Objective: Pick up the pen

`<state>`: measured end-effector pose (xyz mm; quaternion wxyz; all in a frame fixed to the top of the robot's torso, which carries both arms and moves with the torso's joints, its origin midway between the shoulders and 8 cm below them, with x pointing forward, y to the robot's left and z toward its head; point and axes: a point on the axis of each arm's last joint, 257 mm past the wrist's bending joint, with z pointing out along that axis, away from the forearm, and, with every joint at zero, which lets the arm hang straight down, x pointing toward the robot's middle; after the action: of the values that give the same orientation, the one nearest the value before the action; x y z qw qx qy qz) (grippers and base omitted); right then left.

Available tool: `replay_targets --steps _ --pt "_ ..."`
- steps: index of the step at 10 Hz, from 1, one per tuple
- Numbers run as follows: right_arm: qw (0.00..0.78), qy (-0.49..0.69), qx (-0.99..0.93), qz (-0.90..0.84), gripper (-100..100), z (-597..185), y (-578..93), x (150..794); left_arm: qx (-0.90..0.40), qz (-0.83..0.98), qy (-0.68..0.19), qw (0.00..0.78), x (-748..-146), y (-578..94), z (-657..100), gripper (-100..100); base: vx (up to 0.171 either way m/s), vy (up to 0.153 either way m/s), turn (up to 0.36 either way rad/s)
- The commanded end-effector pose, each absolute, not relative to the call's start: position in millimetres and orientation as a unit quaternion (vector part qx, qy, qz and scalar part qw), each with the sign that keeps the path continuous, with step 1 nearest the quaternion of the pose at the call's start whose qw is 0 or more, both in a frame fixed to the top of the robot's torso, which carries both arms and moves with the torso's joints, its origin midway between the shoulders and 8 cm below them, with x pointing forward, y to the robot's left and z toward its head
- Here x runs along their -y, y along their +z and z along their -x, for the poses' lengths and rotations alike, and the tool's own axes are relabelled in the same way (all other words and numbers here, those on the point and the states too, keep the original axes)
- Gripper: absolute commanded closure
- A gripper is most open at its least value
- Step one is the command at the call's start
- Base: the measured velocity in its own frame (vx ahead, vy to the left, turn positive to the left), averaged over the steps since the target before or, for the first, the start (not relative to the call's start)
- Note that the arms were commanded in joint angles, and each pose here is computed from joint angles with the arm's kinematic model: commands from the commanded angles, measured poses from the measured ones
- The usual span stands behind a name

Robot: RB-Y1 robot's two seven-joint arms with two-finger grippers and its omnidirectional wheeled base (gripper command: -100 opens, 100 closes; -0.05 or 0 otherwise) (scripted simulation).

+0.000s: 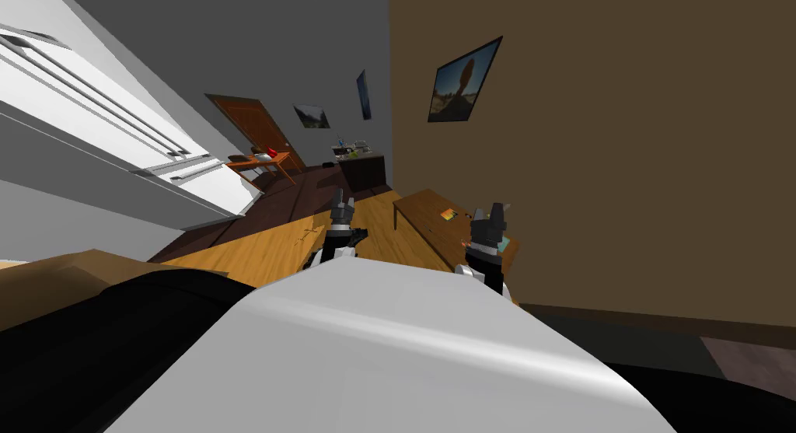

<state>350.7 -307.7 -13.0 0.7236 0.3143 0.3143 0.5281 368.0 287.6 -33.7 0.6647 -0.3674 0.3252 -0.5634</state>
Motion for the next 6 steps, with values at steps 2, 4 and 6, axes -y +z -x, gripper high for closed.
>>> replay_targets --steps 2,4,6 --pt "0.717 0.521 -0.348 -0.305 -100 -356.0 -27.7 302.8 -0.325 0.367 -0.563 0.665 -287.6 -33.7 -368.0 0 0.034 0.014 0.062" --pt "0.708 0.509 -0.388 -0.299 -100 -361.6 -50.5 299.2 -0.325 0.367 -0.563 0.665 -287.6 -33.8 -368.0 0 0.079 0.021 0.1" --pt "0.694 0.491 -0.436 -0.296 -100 -366.2 -82.8 297.3 -0.325 0.367 -0.563 0.665 -287.6 -33.8 -368.0 0 0.111 0.033 0.133"
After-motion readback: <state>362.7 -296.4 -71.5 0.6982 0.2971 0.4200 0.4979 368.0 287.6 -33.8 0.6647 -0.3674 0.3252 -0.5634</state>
